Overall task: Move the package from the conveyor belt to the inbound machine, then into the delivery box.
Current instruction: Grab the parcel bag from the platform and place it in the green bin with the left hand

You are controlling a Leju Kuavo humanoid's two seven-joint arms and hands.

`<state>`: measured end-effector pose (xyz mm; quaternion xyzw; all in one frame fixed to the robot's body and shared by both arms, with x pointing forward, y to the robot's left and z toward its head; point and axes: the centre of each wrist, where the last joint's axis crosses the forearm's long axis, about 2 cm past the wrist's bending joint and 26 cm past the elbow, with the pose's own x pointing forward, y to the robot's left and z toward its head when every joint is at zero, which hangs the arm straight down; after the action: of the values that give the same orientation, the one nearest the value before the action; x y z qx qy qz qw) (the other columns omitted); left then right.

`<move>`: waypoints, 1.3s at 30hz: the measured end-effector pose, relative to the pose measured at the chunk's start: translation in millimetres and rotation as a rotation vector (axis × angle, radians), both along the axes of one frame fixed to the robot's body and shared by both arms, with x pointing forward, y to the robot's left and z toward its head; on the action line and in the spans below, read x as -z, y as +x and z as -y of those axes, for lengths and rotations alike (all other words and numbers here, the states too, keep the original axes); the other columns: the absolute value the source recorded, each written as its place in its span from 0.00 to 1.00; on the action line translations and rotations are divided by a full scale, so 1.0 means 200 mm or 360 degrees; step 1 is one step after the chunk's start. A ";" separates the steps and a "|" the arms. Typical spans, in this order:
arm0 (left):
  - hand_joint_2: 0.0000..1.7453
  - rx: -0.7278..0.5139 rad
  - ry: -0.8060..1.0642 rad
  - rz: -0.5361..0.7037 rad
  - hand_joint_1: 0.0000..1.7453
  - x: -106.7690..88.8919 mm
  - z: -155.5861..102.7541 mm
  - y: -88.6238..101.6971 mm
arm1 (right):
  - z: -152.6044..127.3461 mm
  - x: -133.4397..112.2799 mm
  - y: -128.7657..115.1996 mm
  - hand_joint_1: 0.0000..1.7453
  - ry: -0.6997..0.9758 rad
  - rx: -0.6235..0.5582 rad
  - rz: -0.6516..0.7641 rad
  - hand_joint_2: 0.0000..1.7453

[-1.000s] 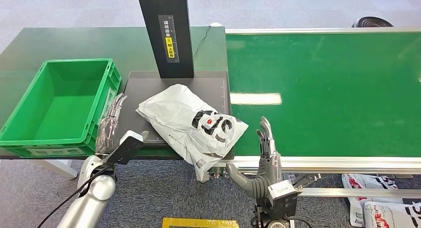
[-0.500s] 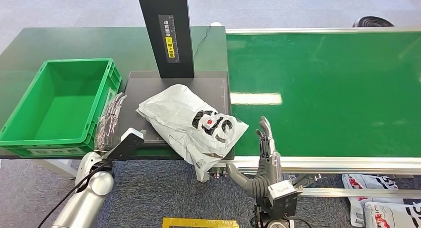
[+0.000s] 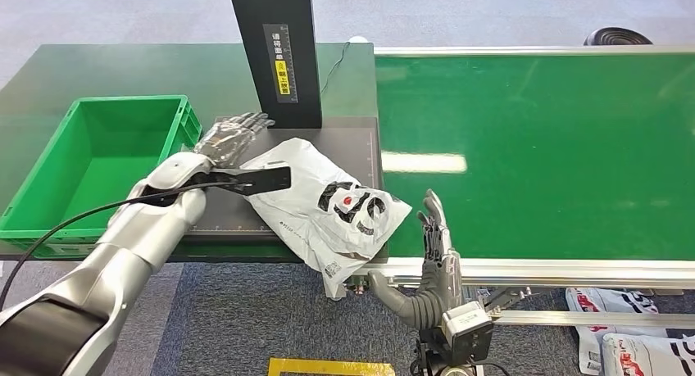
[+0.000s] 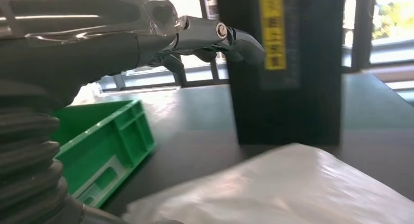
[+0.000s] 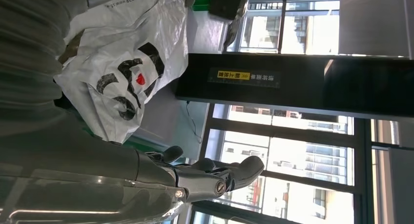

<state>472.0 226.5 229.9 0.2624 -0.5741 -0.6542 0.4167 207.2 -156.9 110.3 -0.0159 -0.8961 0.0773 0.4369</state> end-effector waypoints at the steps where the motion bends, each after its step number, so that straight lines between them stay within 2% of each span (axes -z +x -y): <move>1: 1.00 0.0004 0.0050 -0.0013 0.00 -0.01 0.04 0.00 | 0.00 -0.01 0.00 0.00 0.0005 -0.0003 0.0003 1.00; 5: 1.00 0.0004 0.0206 -0.0014 0.00 -0.03 0.12 0.02 | -0.02 -0.01 0.00 0.00 0.0022 -0.0008 0.0001 1.00; 10: 1.00 0.0007 0.0336 -0.0015 0.00 -0.03 0.15 0.02 | -0.02 -0.01 -0.01 0.00 0.0044 -0.0010 -0.0006 1.00; 21: 1.00 0.0058 0.0373 -0.0042 0.00 0.02 0.24 -0.01 | -0.03 -0.01 0.00 0.00 0.0061 -0.0012 -0.0001 1.00; 29: 1.00 0.0037 0.0275 -0.0132 0.00 0.13 0.28 -0.07 | -0.03 -0.03 0.02 0.00 0.0088 -0.0006 -0.0008 1.00; 35: 1.00 -0.0097 0.0224 -0.0235 0.00 0.29 0.20 -0.13 | -0.02 -0.02 0.02 0.00 0.0086 -0.0007 -0.0010 1.00; 39: 1.00 -0.0165 0.0176 -0.0282 0.00 0.34 0.13 -0.14 | -0.02 -0.02 0.04 0.00 0.0087 -0.0014 -0.0007 1.00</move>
<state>443.8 200.7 162.4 0.2553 -0.4837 -0.6831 0.4839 214.6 -152.0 114.3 0.0002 -0.8969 0.0546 0.4389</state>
